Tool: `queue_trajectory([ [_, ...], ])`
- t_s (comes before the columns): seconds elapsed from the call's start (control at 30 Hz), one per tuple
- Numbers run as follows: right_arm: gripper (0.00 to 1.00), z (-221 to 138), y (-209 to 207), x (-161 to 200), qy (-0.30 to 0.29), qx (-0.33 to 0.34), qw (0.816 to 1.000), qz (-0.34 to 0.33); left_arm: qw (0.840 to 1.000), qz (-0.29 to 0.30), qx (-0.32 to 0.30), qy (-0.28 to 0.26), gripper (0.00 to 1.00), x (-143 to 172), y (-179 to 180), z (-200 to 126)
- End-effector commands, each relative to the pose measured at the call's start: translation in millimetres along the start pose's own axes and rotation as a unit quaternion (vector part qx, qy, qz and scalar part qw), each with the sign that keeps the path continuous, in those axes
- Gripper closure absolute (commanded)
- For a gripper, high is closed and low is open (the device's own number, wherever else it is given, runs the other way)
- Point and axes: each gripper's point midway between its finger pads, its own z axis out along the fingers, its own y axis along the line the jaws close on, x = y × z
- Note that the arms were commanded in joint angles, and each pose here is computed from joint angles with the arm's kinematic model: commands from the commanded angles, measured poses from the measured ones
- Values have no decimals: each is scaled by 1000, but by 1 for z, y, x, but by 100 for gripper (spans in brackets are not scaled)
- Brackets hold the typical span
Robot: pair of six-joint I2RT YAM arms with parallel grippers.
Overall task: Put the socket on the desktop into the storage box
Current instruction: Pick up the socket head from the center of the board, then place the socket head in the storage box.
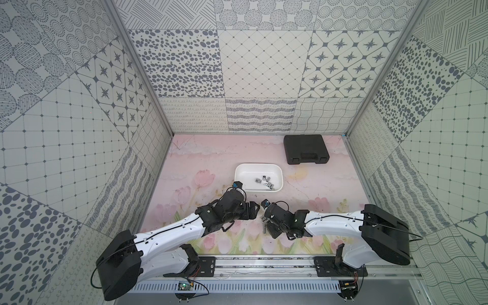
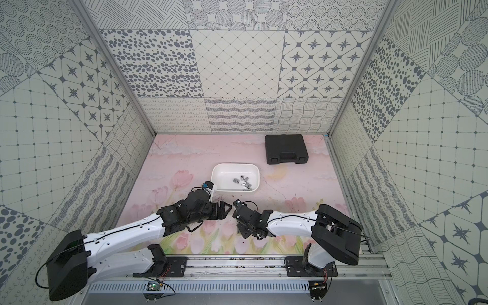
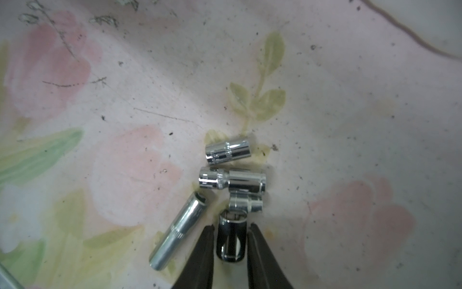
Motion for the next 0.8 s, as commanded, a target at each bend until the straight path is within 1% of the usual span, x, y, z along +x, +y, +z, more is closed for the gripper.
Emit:
queue_trajectory([
  [0.0, 79, 1, 4, -7, -5, 0, 1000, 4, 1000, 6, 0, -10, 14, -4, -3, -2],
  [0.2, 83, -2, 6, -7, -5, -6, 1000, 1, 1000, 6, 0, -11, 14, -4, -3, -2],
  [0.33, 84, -14, 7, -11, -23, -15, 1000, -1, 1000, 8, -1, -12, 14, -5, -2, -3],
  [0.43, 84, -30, 8, -19, -55, -30, 998, -1, 1000, 7, -3, -15, 14, -6, -2, -3],
  [0.57, 85, -60, 6, -36, -113, -44, 993, 7, 1000, 9, -5, -17, 14, -6, -1, -3],
  [0.67, 85, -87, -7, -60, -167, -20, 986, 18, 1000, 8, -7, -17, 14, -6, 0, -3],
  [0.77, 86, -102, -27, -87, -192, 6, 980, 47, 1000, 7, -5, -15, 14, -5, -1, -3],
])
